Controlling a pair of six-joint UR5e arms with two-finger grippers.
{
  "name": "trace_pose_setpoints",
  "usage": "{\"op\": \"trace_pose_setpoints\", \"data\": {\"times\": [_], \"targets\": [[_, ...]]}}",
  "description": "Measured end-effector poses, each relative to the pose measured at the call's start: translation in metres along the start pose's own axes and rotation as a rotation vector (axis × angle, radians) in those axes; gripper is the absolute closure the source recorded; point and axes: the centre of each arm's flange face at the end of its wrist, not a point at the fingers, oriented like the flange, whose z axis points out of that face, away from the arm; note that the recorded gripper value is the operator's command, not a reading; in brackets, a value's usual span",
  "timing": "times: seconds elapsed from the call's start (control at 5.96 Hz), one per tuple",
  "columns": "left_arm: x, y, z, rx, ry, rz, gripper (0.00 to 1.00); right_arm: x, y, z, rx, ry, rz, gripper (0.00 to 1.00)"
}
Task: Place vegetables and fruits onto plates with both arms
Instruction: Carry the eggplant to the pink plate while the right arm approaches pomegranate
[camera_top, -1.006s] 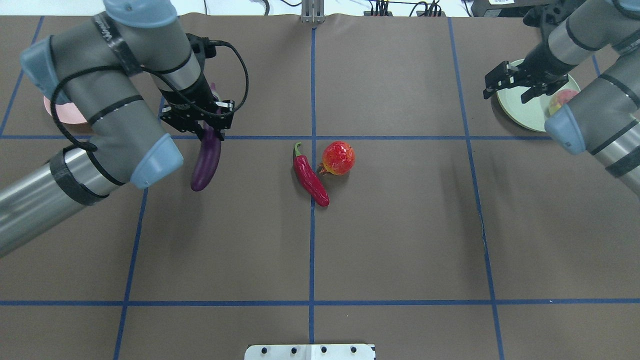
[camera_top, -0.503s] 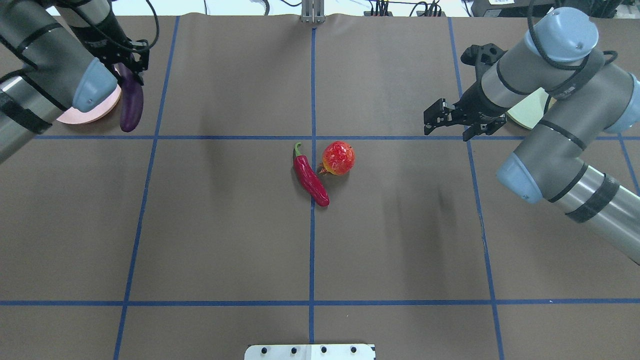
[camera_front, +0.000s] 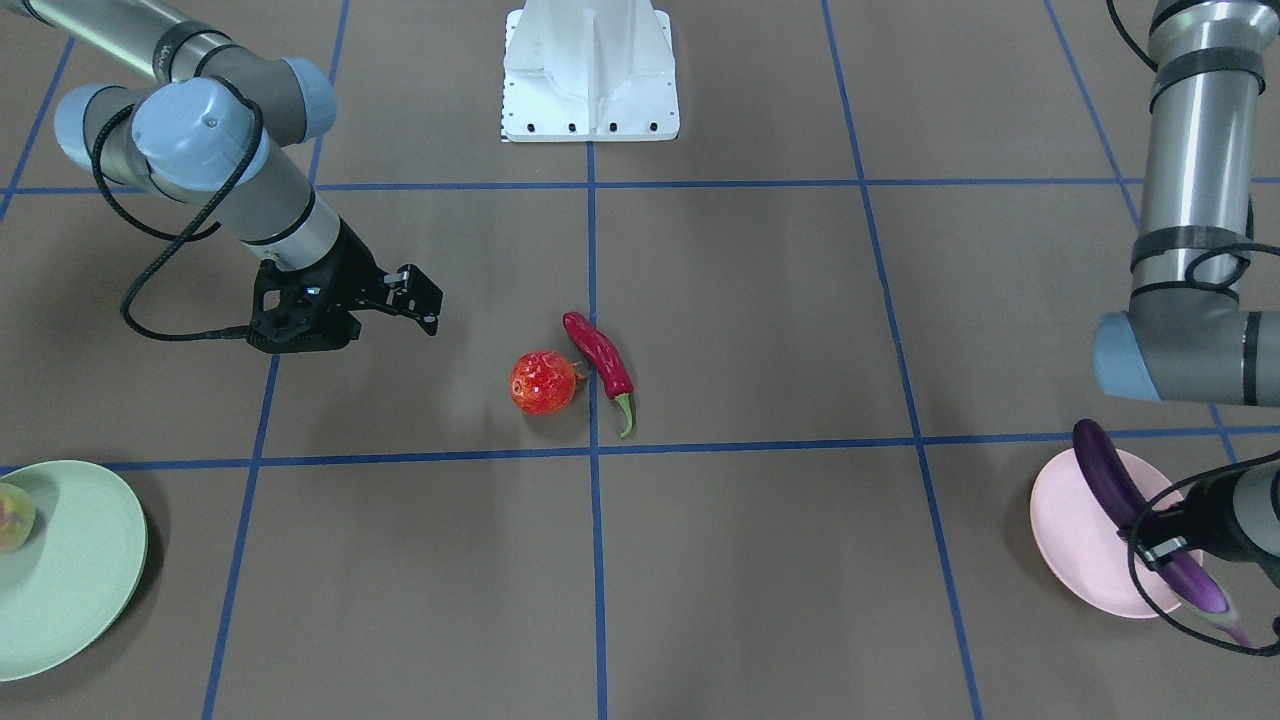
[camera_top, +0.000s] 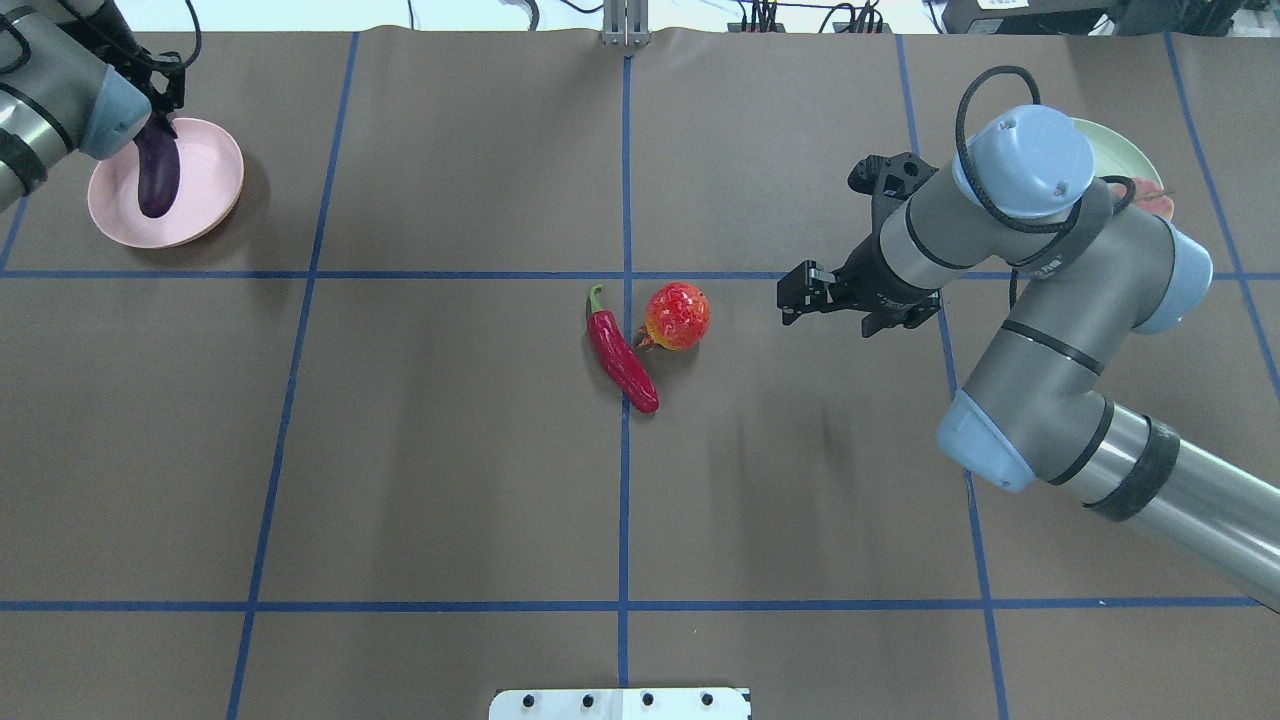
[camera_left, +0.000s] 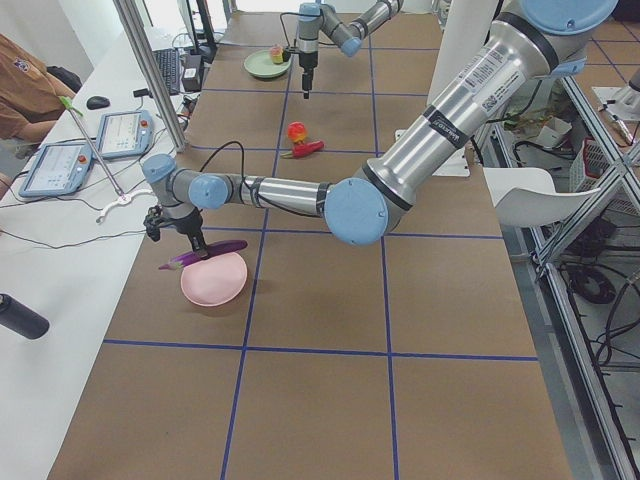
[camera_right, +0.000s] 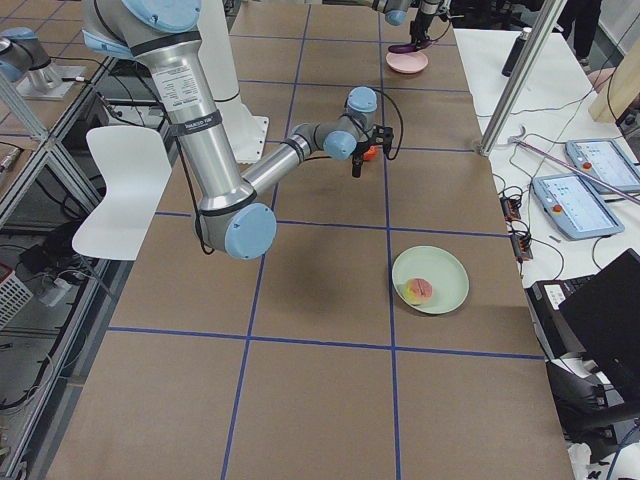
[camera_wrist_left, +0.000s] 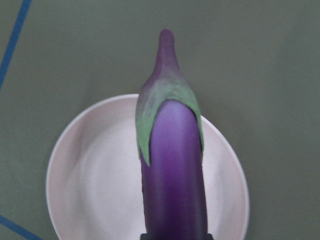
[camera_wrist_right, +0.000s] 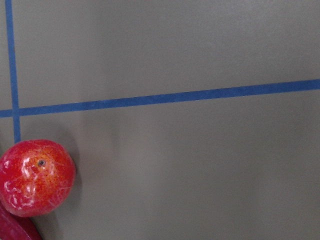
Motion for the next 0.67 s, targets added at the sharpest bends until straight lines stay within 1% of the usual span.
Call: {"op": "trace_pose_setpoints", "data": {"times": [0.17,0.34,0.5,0.67], "targets": [[-0.020,-0.011,0.016,-0.009,-0.013,-0.009,0.93,-0.004,0.006,0.007,-0.001,0.006,-0.005,0.00],[-0.028,-0.015,0.025,-0.012,-0.017,-0.009,0.68,-0.007,0.011,0.013,-0.001,0.012,-0.012,0.00],[-0.029,-0.015,0.029,-0.009,-0.014,0.002,0.01,-0.013,0.016,0.018,-0.002,0.014,-0.011,0.00],[-0.026,-0.014,0.031,-0.001,-0.007,0.016,0.00,-0.022,0.021,0.024,0.004,0.016,0.005,0.00]]}}
